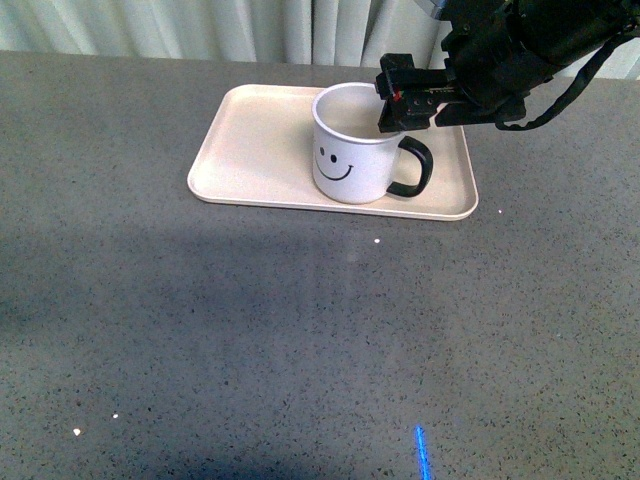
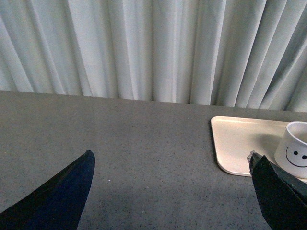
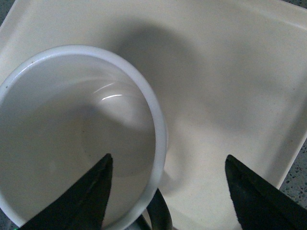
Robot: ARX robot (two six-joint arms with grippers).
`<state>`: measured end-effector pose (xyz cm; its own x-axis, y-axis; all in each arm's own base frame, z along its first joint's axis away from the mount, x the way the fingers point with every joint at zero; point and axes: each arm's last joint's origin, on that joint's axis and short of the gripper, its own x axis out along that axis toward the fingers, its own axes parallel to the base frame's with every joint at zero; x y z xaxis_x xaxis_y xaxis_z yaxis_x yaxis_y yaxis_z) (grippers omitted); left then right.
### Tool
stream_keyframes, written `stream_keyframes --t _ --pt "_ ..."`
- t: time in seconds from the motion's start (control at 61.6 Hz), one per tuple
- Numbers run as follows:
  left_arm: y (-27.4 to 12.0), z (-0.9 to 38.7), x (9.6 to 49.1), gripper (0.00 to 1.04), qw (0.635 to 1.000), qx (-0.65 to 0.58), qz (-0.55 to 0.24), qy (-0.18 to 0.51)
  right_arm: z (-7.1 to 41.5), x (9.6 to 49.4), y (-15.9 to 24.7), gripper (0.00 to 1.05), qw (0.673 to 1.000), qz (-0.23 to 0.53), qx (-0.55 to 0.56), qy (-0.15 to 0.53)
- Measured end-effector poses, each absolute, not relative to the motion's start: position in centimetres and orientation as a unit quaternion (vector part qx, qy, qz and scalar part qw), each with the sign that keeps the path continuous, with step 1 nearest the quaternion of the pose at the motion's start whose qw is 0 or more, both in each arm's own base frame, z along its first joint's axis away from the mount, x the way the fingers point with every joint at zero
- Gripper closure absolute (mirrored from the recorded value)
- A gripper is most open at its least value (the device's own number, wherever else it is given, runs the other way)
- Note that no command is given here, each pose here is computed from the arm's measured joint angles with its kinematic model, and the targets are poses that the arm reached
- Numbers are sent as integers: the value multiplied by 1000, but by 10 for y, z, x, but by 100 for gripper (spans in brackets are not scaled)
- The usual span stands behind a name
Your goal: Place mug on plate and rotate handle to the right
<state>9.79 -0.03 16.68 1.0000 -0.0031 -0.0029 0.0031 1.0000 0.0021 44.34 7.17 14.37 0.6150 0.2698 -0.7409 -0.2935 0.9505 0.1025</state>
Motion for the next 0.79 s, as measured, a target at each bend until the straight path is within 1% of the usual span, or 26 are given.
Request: stream_keyframes --t 0.081,0.114,0.178,0.26,0.308,0.341,0.357,0.406,0.649,0.795 --pt "0 167 98 9 1000 1 -1 1 143 445 74 52 897 158 -15 412" --pt "0 167 98 9 1000 1 -2 1 142 446 75 59 896 159 -15 414" --pt "0 167 98 9 1000 1 -1 1 141 449 77 70 895 160 -14 417" --pt "0 167 98 9 1000 1 -1 1 141 451 79 80 893 161 -10 421" --pt "0 167 98 9 1000 1 -2 1 141 453 80 89 891 162 -3 424" --pt "0 167 98 9 1000 1 -2 1 141 454 80 93 891 163 -2 424" --pt "0 167 98 9 1000 1 -2 1 141 455 80 96 891 163 0 424" --pt "0 167 98 9 1000 1 -1 1 144 456 81 103 892 164 0 421" --pt "0 167 98 9 1000 1 -1 1 162 466 80 103 899 182 -26 398" --pt "0 167 98 9 1000 1 -1 1 178 472 72 103 891 210 -73 396"
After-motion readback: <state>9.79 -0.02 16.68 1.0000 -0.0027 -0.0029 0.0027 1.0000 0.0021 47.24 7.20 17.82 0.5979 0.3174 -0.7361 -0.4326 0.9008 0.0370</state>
